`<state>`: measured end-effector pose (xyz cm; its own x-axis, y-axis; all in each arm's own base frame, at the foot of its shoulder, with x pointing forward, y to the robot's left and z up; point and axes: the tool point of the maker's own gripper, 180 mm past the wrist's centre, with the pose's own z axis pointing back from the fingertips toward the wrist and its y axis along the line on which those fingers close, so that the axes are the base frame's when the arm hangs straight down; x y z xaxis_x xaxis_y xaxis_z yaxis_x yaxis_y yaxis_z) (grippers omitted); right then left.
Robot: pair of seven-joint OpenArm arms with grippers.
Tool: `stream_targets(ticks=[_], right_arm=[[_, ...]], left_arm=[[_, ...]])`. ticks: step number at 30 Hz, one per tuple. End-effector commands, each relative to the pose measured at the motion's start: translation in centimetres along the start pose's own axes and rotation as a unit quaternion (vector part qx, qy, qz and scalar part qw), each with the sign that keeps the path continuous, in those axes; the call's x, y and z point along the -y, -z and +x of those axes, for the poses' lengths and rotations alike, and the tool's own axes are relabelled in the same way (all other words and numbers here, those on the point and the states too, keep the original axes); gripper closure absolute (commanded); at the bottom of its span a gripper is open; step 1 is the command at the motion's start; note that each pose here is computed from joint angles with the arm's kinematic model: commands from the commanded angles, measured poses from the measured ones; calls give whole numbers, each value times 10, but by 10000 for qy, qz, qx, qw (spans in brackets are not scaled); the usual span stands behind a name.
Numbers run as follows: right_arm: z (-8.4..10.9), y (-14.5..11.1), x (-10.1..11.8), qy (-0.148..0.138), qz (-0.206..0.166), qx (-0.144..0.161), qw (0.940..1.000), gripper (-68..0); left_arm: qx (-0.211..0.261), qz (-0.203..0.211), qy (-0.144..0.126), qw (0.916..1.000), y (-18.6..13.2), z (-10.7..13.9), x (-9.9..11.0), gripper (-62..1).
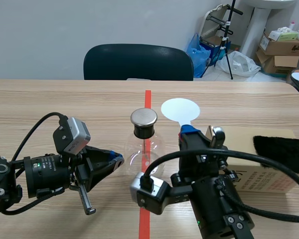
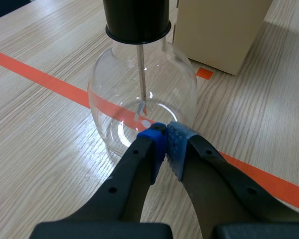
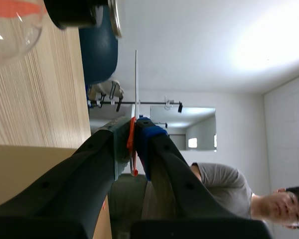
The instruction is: Do the electroscope experiment
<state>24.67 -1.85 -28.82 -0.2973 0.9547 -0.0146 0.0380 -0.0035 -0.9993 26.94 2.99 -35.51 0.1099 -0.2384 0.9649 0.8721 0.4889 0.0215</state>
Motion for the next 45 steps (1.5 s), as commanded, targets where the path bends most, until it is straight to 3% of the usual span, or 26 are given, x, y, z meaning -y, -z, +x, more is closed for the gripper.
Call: stream_targets(ticks=[1, 9, 13, 45], right_arm=[[4, 6, 14, 19, -230, 145, 9996, -10], [36, 2, 14, -1, -231, 1028, 9944, -10], [44, 0, 14, -7, -231, 1263, 9917, -10], [44, 3, 16, -35, -282, 1276, 9914, -10]], left_arm=[[188, 13, 49, 9998, 3, 12, -3, -30], [188, 13, 49, 9998, 3, 12, -3, -30], [188, 13, 49, 9998, 3, 12, -3, -29], [188, 15, 49, 9998, 3, 12, -4, -30]])
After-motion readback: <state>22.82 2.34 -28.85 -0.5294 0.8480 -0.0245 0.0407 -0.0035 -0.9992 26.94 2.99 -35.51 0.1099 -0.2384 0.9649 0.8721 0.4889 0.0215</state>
